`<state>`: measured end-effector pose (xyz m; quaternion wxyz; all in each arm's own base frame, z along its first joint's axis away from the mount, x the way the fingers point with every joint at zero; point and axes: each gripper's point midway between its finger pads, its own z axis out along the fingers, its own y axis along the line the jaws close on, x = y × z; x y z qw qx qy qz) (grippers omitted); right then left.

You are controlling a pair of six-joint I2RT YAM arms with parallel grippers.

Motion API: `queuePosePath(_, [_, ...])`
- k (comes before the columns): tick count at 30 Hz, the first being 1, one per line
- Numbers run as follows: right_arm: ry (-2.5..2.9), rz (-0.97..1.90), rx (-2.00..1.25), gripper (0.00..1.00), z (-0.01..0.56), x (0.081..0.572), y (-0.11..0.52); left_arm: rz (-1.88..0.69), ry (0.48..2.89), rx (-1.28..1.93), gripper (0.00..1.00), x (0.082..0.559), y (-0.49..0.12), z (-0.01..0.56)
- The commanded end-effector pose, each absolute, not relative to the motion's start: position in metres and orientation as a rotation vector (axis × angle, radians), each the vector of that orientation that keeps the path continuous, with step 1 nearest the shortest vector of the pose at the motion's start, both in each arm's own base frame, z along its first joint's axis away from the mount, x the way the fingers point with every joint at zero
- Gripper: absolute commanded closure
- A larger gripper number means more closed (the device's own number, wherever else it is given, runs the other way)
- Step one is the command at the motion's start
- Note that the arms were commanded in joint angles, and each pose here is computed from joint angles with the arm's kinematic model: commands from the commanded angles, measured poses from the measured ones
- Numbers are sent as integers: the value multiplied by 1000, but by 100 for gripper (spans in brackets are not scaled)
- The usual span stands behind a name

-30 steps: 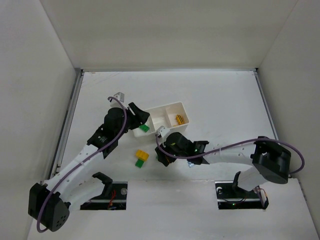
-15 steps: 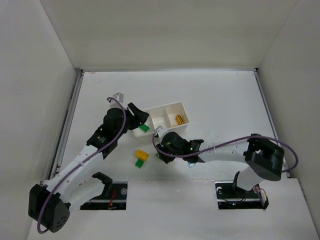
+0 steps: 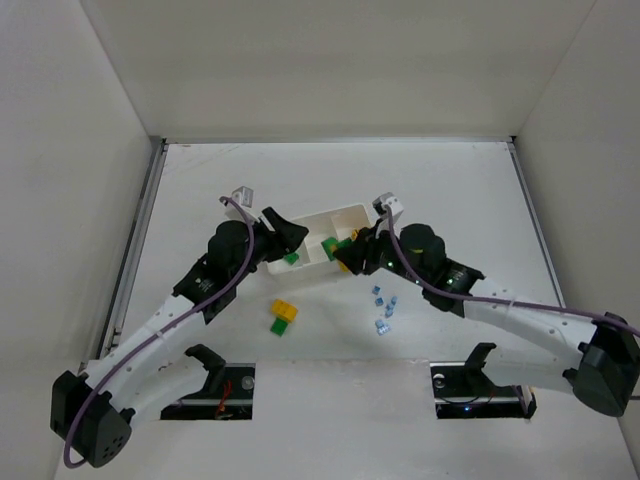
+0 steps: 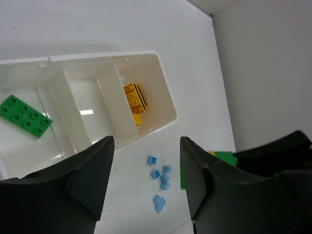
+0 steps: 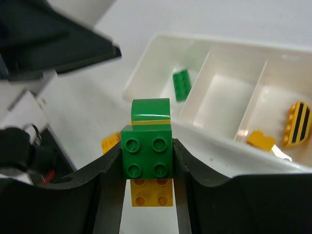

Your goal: Sort the legos into containers by color

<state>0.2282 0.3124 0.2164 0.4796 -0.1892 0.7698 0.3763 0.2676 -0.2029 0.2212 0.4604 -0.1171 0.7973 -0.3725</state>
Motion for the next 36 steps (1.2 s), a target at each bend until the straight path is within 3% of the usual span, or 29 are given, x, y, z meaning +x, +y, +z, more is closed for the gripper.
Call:
queuePosePath(1, [1777, 1141, -387, 78, 246, 232, 322, -1042, 1842, -275, 46, 265, -218, 262])
queuePosePath(13, [1707, 1134, -341, 77, 251, 255, 322, -1037, 1897, -282, 48, 263, -245, 250])
queuePosePath(18, [1722, 1194, -217, 77, 259, 267, 314, -1029, 1798, -348, 48, 265, -232, 257])
queuePosePath(26, [1676, 1476, -64, 77, 291, 272, 311, -1278, 1590, -446, 43, 261, -235, 298])
queuePosePath(36, [1559, 1754, -36, 75, 320, 255, 319, -1391, 1573, -463, 43, 272, -243, 301])
